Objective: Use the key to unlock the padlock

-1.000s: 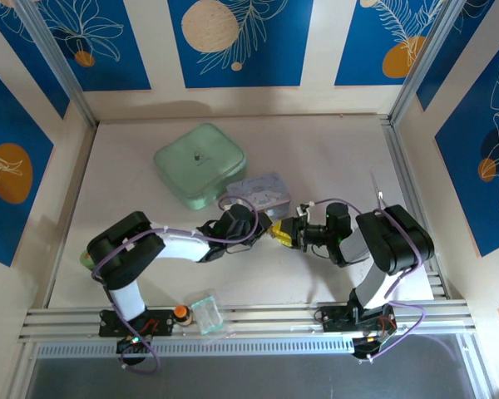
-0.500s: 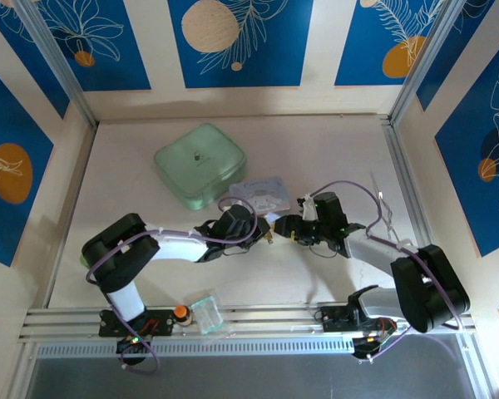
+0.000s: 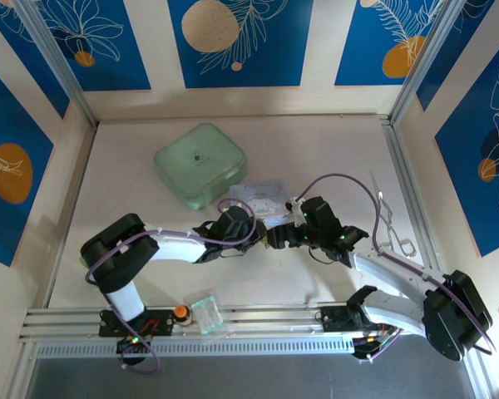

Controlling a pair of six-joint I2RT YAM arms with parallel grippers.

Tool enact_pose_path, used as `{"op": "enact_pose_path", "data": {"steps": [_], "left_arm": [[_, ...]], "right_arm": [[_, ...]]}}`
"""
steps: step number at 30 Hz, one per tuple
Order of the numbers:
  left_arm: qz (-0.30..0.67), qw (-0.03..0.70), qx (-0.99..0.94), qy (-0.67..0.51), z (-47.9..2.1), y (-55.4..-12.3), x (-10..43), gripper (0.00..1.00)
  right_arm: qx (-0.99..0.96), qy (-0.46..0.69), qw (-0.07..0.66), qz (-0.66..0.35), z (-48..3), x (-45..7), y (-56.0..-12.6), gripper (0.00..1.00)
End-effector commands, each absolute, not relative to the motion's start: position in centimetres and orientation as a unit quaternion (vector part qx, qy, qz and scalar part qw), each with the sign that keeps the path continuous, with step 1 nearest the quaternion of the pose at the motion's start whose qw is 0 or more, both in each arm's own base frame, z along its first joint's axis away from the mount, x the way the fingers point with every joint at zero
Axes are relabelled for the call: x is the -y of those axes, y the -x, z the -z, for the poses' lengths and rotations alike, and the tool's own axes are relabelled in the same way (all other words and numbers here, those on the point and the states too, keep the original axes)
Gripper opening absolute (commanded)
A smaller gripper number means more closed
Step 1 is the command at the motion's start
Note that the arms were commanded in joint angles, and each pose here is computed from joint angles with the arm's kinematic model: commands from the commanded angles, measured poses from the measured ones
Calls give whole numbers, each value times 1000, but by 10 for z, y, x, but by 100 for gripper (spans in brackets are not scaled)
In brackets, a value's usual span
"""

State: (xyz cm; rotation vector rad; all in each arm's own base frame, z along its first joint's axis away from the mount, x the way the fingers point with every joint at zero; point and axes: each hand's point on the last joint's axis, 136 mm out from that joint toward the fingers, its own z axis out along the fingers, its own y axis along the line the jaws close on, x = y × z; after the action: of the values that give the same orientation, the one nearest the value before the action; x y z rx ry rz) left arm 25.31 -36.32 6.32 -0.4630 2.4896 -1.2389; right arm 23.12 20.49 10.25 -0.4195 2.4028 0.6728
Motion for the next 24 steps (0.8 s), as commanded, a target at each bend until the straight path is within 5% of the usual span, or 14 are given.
{"op": "enact_pose_path", "data": {"steps": [1, 7, 15, 24], "left_arm": [[456, 172, -863, 138, -87, -255, 367, 0], [459, 169, -860, 143, -87, -255, 366, 0], [457, 174, -860, 143, -91, -257, 363, 0], [460, 171, -859, 143, -95, -259, 365, 0]], "right_arm": [[-893, 206, 317, -245, -108, -209, -229, 72], [-870, 272, 358, -204, -104, -227, -222, 72], [-867, 313, 346, -174, -90, -242, -214, 46], [-863, 322, 343, -183, -82, -248, -206, 36]]}}
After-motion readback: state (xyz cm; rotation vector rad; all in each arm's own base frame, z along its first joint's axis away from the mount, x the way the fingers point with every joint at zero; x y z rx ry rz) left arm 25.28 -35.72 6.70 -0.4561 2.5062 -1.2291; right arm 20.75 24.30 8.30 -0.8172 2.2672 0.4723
